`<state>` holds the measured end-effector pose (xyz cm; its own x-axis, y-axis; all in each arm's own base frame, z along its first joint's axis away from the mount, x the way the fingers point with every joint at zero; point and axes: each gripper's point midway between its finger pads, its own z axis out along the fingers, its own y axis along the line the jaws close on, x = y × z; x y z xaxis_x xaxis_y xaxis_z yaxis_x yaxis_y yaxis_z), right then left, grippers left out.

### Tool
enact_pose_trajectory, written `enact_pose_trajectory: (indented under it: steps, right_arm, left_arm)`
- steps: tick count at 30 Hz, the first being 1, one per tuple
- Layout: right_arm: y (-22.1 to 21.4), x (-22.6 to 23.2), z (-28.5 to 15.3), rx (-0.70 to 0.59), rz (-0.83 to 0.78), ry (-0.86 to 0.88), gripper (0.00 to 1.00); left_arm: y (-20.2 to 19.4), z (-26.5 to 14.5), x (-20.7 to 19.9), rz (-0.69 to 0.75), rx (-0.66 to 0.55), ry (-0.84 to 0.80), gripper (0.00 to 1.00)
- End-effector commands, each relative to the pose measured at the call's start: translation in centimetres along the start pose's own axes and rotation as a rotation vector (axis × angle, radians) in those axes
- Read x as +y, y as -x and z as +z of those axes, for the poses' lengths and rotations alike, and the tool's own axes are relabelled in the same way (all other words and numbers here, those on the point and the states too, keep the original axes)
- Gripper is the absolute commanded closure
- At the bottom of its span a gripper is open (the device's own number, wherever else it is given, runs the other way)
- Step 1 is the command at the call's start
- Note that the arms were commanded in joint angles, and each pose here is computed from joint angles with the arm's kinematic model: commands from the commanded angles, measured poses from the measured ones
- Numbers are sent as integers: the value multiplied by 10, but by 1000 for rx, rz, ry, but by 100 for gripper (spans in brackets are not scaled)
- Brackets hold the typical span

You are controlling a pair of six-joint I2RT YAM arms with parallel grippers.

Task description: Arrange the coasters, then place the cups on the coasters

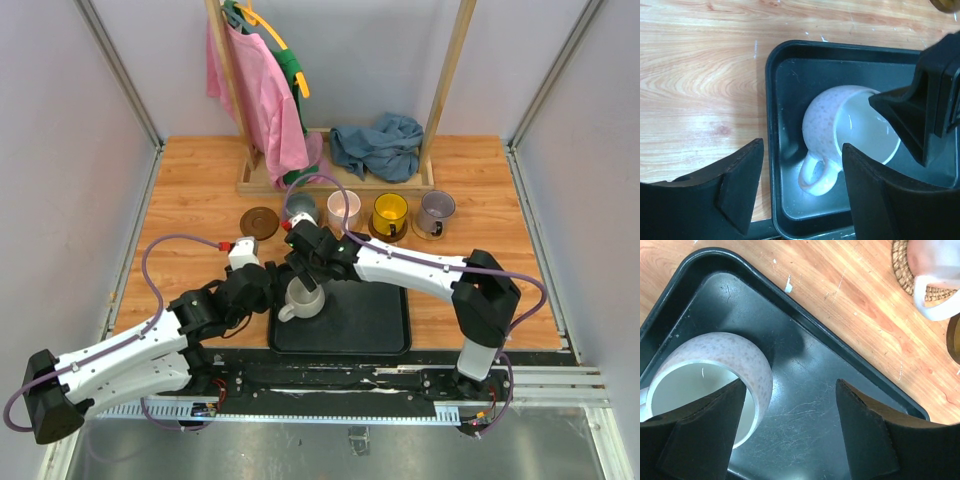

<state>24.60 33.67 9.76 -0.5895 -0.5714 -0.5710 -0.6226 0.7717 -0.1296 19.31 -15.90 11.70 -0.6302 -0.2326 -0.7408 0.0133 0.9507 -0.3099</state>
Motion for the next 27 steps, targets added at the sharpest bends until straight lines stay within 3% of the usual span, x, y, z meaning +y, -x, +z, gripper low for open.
enact_pose_trajectory:
  steps: [1,7,15,27]
  right_arm:
    - [23,-17,-22,-84,64,-39,26]
    - [43,-35,-67,-208,78,-53,24]
    - [43,-89,-120,-343,199,-136,22]
    - [19,-132,-142,-415,316,-224,20]
  left_arm:
    - [4,-3,-24,58,8,-114,29]
    - [-7,-9,-47,206,99,-239,21]
    - [-22,-4,-40,350,223,-177,21]
    - [-55,0,-35,384,401,-141,34]
